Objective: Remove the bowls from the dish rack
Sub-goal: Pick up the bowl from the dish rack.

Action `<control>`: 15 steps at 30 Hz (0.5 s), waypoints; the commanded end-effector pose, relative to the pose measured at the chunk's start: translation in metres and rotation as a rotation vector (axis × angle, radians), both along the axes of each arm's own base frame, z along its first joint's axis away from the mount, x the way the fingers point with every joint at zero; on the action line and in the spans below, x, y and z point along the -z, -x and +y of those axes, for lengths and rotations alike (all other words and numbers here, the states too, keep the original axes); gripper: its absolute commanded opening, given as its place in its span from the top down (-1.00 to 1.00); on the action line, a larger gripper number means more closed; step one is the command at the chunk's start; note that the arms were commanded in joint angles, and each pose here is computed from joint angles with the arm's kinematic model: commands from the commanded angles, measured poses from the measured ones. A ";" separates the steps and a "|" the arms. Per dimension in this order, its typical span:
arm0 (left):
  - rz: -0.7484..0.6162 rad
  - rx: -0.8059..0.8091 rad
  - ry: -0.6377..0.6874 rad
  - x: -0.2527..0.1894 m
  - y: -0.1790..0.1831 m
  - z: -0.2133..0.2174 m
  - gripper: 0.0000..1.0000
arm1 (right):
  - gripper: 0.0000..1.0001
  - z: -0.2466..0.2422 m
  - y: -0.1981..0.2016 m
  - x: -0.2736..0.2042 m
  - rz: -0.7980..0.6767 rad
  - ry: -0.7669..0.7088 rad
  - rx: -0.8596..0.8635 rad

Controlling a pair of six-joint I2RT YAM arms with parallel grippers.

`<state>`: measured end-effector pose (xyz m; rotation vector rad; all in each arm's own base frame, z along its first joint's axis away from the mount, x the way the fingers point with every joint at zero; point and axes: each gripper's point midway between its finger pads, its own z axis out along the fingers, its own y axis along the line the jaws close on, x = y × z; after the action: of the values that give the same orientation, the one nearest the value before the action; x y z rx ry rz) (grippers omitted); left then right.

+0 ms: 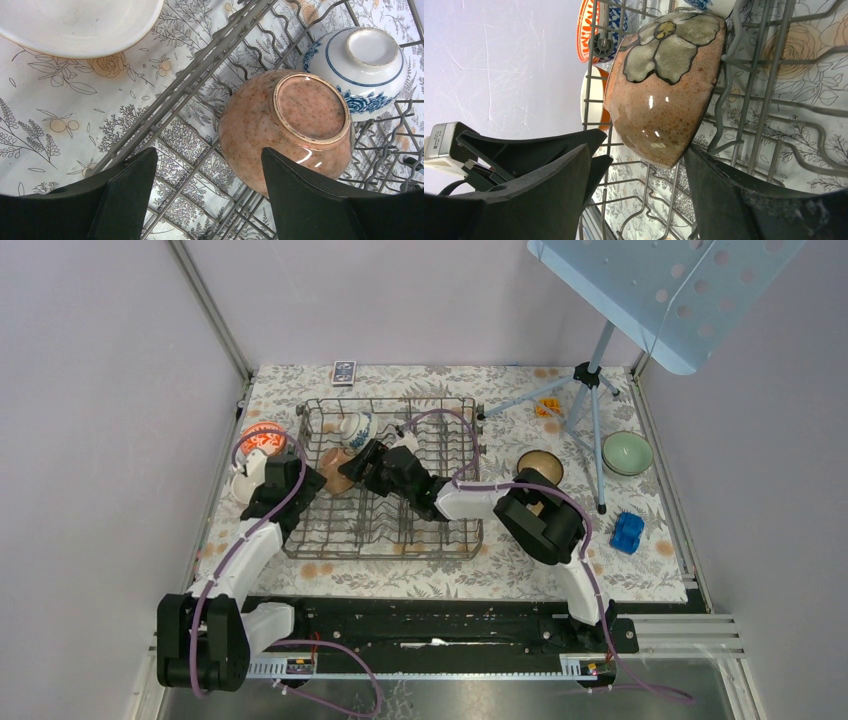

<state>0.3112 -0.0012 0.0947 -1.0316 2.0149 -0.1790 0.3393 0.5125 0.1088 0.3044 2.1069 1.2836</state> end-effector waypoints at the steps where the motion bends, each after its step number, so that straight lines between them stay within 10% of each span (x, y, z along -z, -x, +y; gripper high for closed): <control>1: 0.028 -0.023 -0.043 0.001 -0.001 0.010 -0.63 | -0.47 0.003 -0.018 -0.019 -0.062 -0.062 0.010; 15: 0.045 -0.015 -0.041 0.007 -0.001 0.009 -0.63 | -0.14 0.015 -0.025 -0.035 -0.107 -0.209 -0.063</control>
<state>0.3137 -0.0029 0.0905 -1.0234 2.0354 -0.1774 0.3564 0.5134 0.1023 0.2959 2.0583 1.3713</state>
